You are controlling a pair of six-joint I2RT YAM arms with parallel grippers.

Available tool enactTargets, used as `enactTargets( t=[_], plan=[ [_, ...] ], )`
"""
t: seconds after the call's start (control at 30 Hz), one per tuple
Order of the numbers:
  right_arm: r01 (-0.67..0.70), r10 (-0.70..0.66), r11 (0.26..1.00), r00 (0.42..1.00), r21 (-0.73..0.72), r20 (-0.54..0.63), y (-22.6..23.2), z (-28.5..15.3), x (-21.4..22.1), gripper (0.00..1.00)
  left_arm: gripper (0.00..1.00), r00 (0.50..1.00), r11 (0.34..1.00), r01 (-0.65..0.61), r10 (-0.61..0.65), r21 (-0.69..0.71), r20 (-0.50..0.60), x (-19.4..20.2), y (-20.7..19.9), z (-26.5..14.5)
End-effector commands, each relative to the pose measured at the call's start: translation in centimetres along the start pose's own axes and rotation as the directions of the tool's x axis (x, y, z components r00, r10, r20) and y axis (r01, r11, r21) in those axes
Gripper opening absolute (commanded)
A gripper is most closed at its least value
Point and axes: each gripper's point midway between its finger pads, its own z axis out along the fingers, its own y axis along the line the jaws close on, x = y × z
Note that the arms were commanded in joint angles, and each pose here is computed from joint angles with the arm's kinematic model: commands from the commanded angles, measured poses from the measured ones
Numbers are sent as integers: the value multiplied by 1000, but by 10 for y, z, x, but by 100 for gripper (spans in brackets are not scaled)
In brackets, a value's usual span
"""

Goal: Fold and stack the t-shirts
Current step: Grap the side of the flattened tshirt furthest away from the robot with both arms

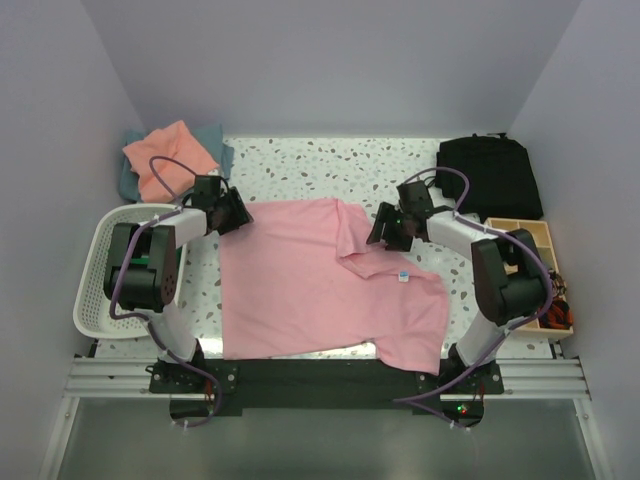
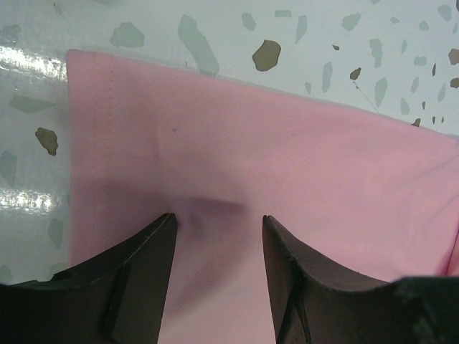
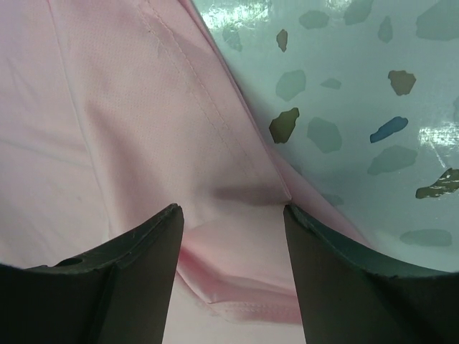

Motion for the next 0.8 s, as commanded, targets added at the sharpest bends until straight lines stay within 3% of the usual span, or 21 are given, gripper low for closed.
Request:
enactTargets(
  t=[0.0,0.47,0.63,0.77],
  plan=[
    [21,-20,999,999,-29,49,7,5,-16,62,56,1000,1000,6,-6,13,-5,4,-2,6],
    [38,-37,999,998,-5,59,3,16,-28,50,56,1000,1000,8,-8,1,-13,7,2,9],
    [48,-48,999,996,5,76,2,11,-33,32,56,1000,1000,6,-6,-2,-13,7,3,9],
    [64,-67,998,991,26,113,1,1,-41,25,56,1000,1000,7,-7,-6,-16,8,4,10]
  ],
)
